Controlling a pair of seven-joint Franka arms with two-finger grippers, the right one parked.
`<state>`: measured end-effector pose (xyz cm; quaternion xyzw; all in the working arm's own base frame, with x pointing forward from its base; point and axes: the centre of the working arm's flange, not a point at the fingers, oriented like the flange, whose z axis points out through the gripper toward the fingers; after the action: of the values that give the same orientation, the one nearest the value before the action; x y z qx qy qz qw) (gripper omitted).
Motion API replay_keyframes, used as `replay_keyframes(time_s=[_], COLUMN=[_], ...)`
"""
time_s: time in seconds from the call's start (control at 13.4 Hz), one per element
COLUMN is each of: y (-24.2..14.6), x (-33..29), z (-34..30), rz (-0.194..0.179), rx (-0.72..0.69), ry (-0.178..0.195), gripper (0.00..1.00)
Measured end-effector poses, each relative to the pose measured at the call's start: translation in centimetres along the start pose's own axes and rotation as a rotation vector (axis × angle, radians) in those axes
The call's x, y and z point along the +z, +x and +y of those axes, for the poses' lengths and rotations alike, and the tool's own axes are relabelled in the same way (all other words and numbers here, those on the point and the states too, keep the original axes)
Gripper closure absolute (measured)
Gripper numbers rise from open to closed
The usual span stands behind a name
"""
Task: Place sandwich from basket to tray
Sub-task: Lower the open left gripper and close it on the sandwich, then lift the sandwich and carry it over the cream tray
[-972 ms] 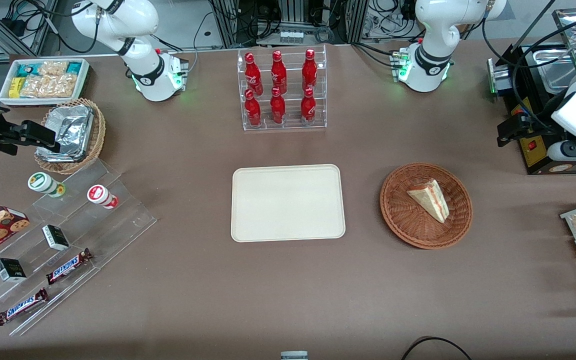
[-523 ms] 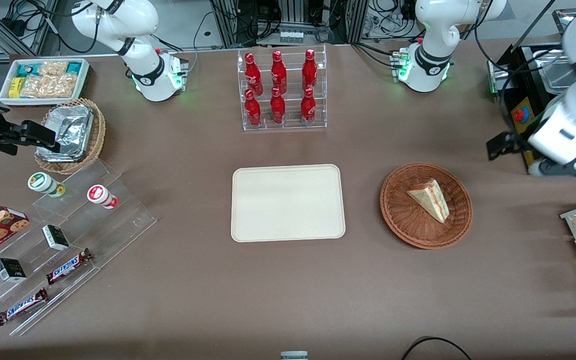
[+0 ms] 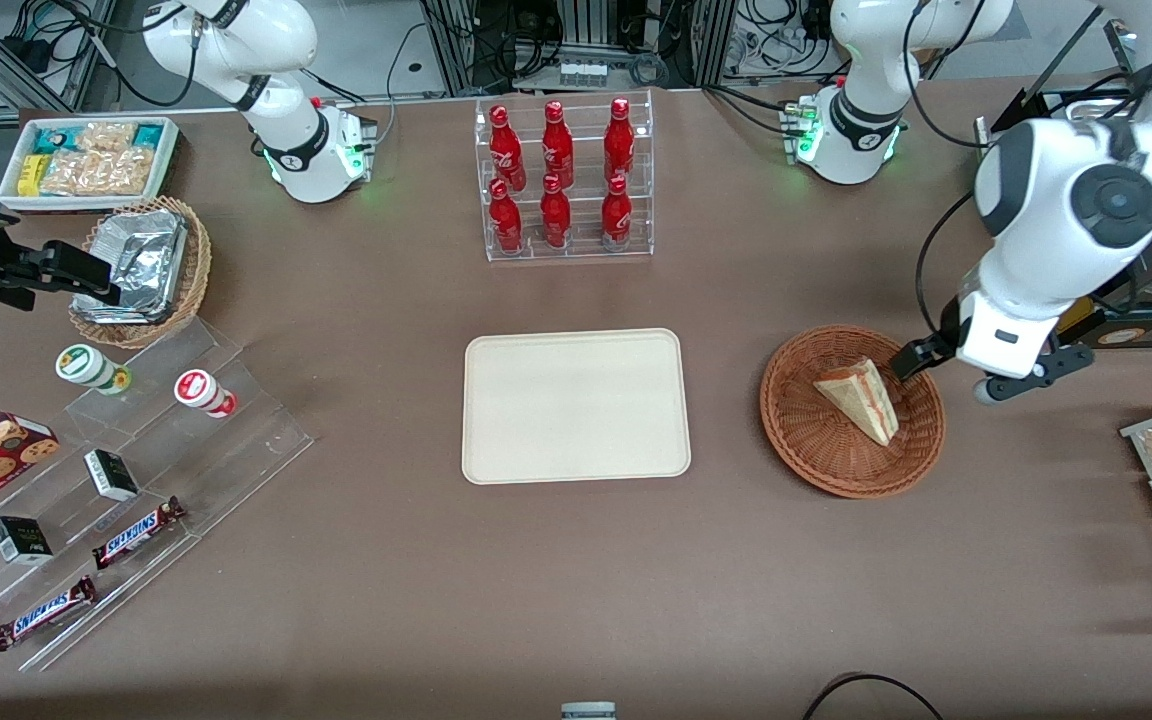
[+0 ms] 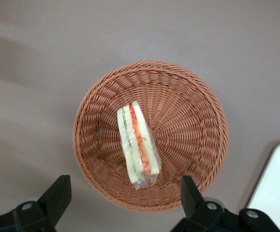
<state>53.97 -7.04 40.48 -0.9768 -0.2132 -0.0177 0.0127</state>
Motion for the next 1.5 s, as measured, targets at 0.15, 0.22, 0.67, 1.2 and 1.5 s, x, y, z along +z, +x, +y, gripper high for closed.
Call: replay_keyframes(time_s=[0.15, 0.22, 0.67, 1.2, 1.5], y=[-0.8, -1.0, -1.9, -2.3, -2.0], x=[3.3, 5.0, 12.2, 14.7, 13.8], z=[0.1, 0.2, 1.5, 1.4, 1.5], rz=[0.026, 0.018, -0.061, -0.102, -0.11], rx=[-0.112, -0.13, -0.133, -0.133, -0.13], ry=[-0.027, -0.027, -0.001, 0.02, 0.034], gripper=[0.0, 0.0, 0.0, 0.28, 0.66])
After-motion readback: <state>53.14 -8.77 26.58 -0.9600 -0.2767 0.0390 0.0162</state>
